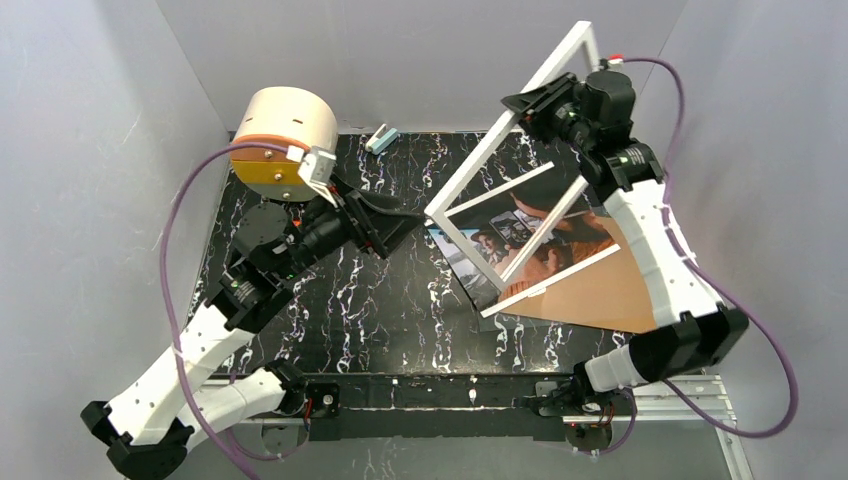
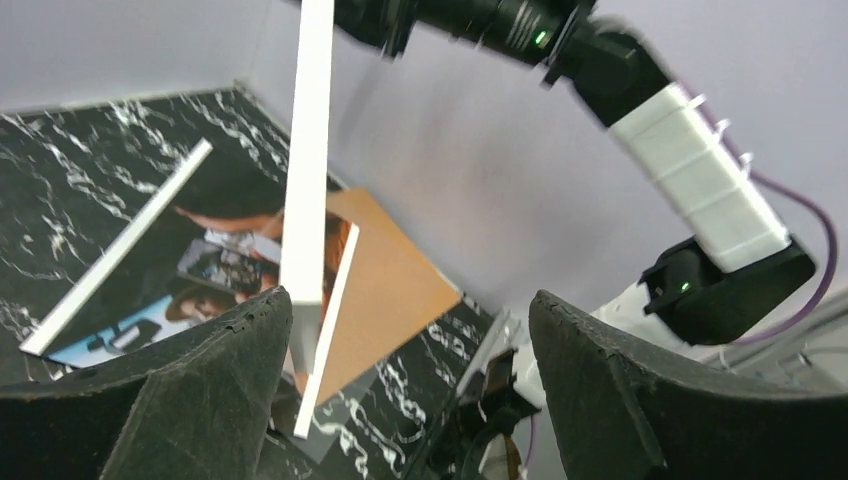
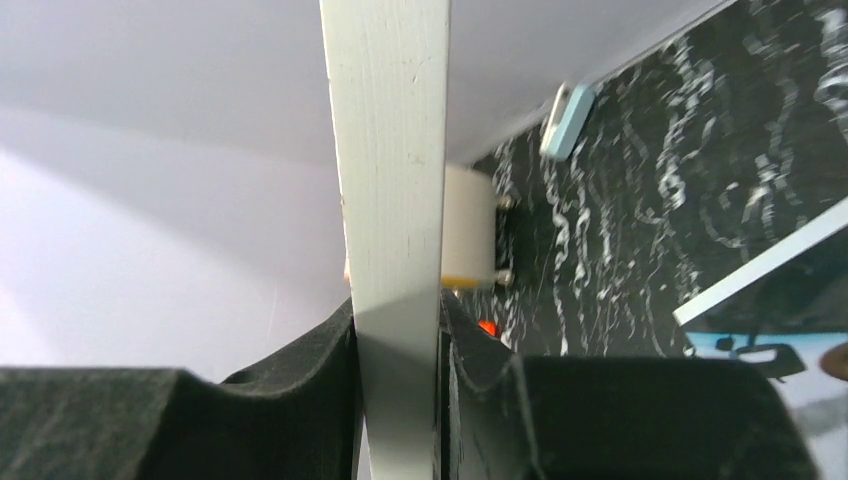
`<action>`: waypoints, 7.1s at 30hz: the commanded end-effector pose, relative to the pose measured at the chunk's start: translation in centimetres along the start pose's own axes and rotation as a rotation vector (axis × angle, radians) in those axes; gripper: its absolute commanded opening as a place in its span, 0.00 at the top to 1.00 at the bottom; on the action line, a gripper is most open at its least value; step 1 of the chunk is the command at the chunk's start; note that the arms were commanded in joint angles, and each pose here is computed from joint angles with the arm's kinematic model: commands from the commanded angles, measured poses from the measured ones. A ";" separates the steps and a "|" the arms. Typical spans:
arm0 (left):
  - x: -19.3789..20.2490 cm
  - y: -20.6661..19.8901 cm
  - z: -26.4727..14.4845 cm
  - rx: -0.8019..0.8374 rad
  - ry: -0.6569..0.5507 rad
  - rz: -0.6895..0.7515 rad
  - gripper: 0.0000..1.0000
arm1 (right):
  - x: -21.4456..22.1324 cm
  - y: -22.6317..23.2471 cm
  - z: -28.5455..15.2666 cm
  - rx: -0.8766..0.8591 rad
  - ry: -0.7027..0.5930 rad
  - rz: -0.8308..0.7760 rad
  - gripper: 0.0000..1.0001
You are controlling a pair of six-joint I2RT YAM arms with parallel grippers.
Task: Put the photo into the frame
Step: Turn over the photo frame at the center of the board, then pick up the photo frame item at the center of the board.
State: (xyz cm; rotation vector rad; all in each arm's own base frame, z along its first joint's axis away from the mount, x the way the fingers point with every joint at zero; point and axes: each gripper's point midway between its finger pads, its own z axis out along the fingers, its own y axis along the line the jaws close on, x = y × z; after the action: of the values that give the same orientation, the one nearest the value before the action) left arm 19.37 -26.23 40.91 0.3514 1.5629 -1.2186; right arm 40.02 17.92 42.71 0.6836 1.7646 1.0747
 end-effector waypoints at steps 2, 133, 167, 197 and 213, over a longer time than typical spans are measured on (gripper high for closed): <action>-4.9 0.3 -2.0 -0.149 -0.123 -0.002 0.13 | 4.9 8.9 -2.4 -0.431 0.294 -0.133 0.81; 10.5 27.2 -5.7 -0.803 0.515 -0.411 0.17 | 10.9 -26.7 -4.9 0.683 0.415 -0.411 0.08; 28.1 17.8 21.6 -0.126 0.712 -0.360 0.31 | 19.4 -37.5 -17.6 0.823 0.390 0.402 0.15; 38.4 28.0 16.5 -0.475 1.047 -0.145 0.38 | 15.7 -36.5 -12.8 0.482 0.139 0.270 0.12; 38.5 29.5 15.9 -0.524 1.073 -0.155 0.38 | 12.9 -30.9 -12.2 0.212 0.030 0.264 0.21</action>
State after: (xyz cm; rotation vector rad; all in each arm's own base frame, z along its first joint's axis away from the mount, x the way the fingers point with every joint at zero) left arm 39.46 -45.38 3.23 0.5837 2.4559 -0.8858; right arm 21.50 9.36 7.09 1.1631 2.0588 0.9647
